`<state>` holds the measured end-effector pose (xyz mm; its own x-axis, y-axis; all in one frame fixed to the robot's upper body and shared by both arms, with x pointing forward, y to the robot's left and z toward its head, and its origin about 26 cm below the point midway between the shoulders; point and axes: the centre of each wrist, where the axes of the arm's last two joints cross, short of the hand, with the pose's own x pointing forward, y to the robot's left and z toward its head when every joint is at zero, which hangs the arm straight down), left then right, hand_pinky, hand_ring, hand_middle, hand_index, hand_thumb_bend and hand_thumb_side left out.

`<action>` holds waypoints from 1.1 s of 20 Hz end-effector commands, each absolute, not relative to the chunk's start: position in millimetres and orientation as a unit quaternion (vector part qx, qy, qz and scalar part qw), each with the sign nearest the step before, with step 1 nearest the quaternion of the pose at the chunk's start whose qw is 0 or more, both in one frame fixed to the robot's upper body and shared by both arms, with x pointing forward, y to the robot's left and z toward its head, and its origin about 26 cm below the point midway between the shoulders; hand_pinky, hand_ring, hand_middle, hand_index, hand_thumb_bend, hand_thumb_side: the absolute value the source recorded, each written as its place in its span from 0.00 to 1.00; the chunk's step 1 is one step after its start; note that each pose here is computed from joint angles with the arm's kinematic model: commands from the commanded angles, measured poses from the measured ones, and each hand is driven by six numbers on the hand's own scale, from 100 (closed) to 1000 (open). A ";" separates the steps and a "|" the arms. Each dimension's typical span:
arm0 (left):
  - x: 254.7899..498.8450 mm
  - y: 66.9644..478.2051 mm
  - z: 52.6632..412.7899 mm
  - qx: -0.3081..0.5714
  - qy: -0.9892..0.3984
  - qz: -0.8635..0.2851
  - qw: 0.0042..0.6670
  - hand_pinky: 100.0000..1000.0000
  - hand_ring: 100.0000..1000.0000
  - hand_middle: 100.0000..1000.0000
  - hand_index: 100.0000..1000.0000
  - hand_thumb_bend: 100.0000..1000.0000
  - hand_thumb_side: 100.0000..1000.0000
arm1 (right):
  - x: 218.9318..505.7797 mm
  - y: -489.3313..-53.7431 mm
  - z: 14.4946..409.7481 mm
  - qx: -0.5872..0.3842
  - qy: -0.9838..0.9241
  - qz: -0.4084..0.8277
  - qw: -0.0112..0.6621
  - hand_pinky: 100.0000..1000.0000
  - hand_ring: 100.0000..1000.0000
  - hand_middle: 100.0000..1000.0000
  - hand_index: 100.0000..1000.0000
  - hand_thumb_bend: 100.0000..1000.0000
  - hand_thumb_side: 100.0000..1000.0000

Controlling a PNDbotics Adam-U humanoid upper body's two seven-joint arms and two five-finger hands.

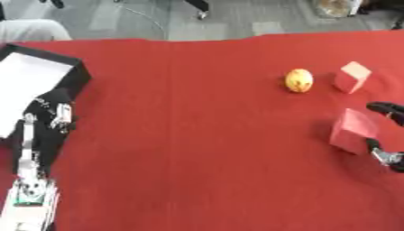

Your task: Pick up the objects with one hand, pass them to the other hand, and then place them into the box on the other side of the table.

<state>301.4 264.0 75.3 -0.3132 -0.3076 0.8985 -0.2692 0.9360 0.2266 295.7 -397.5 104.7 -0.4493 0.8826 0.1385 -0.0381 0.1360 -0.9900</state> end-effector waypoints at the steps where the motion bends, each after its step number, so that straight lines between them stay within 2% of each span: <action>1: 302.7 264.2 83.9 0.178 -0.819 -0.020 0.545 0.36 0.38 0.48 0.72 0.09 0.62 | 297.3 -404.5 117.2 -0.339 -0.617 0.592 0.393 0.89 0.94 0.93 0.99 0.01 0.60; 11: 303.3 263.3 84.9 0.176 -0.821 -0.021 0.543 0.36 0.38 0.48 0.72 0.09 0.62 | 299.5 -404.5 117.0 -0.318 -0.605 0.615 0.393 0.89 0.93 0.91 0.99 0.01 0.60; 16: 303.3 263.3 85.0 0.176 -0.821 -0.021 0.543 0.36 0.38 0.48 0.72 0.09 0.62 | 300.2 -405.5 116.1 -0.315 -0.604 0.615 0.397 0.88 0.92 0.87 0.98 0.00 0.58; 20: 303.2 263.7 85.1 0.177 -0.821 -0.020 0.543 0.36 0.38 0.48 0.72 0.09 0.62 | 301.1 -406.2 116.1 -0.319 -0.613 0.603 0.400 0.85 0.89 0.79 0.94 0.00 0.51; 22: 303.1 263.8 85.1 0.177 -0.821 -0.020 0.543 0.36 0.38 0.48 0.72 0.10 0.62 | 302.0 -406.6 115.9 -0.325 -0.622 0.589 0.402 0.83 0.87 0.75 0.90 0.00 0.45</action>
<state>302.7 263.2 77.1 -0.3225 -0.3069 0.8955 -0.2649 0.9375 0.2259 301.3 -400.3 107.6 -0.4740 0.8694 0.1398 -0.0873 0.1116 -0.9899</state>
